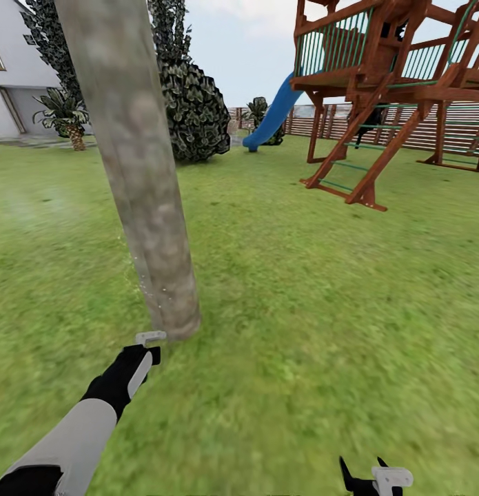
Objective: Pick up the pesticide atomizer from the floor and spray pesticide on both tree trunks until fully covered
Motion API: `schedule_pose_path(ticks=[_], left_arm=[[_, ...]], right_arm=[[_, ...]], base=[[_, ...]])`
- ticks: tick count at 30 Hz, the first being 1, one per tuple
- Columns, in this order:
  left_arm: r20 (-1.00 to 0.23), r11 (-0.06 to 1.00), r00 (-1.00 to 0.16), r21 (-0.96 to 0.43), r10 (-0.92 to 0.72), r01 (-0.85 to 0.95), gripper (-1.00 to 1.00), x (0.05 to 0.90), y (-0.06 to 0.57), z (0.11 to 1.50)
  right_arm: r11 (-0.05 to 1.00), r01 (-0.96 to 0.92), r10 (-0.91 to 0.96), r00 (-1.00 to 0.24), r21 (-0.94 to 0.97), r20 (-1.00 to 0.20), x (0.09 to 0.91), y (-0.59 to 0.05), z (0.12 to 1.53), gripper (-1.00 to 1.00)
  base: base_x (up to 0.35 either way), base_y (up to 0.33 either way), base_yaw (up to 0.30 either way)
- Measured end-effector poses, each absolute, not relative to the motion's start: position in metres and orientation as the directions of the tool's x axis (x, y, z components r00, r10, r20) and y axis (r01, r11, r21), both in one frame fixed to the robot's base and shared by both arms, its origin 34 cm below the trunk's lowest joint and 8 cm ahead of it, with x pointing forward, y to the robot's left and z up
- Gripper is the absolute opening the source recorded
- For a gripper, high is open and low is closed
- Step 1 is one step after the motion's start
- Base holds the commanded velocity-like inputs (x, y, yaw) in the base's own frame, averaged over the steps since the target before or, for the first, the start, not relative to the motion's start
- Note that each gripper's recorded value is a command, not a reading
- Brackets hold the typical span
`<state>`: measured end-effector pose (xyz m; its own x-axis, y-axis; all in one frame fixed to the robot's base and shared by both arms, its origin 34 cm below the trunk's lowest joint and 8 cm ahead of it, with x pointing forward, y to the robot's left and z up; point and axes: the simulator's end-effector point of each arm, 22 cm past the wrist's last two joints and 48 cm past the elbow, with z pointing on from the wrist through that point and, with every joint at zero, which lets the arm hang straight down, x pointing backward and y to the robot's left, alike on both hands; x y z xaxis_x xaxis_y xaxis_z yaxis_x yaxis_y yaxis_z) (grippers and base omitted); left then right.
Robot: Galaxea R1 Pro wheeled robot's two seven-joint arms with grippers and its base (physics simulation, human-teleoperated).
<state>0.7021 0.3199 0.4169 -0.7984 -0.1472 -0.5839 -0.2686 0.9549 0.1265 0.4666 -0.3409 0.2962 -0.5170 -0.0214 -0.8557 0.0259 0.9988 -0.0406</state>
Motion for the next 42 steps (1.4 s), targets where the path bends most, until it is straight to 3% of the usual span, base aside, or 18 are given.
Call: schedule_pose_path(ticks=[6,12,19,24,42], left_arm=[[-0.575,0.941,-0.804,0.168,-0.148,-0.294,-1.00,0.707,0.361,0.432],[-0.605,0.967,-0.785,0.092,-0.134,-0.236,-1.00,0.733,0.301,0.475],[-0.621,0.960,-0.772,0.112,-0.134,-0.256,-1.00,0.738,0.328,0.493],[-0.632,0.976,-0.765,0.065,-0.120,-0.207,-1.00,0.749,0.288,0.532],[-0.688,0.979,-0.716,0.044,-0.114,-0.198,-1.00,0.774,0.283,0.594]], right_arm=[[0.999,0.026,-0.022,-0.517,-0.041,-0.856,0.467,-0.341,0.296,1.00],[0.999,0.026,-0.021,-0.517,-0.041,-0.856,0.467,-0.341,0.296,1.00],[0.999,0.026,-0.022,-0.517,-0.041,-0.856,0.467,-0.341,0.296,1.00],[0.999,0.026,-0.021,-0.517,-0.041,-0.856,0.467,-0.341,0.296,1.00],[0.999,0.026,-0.022,-0.517,-0.041,-0.856,0.467,-0.341,0.296,1.00]], base=[[-0.003,-0.002,0.000],[0.000,0.000,0.000],[0.000,0.000,0.000],[0.000,0.000,0.000],[-0.040,0.020,0.000]])
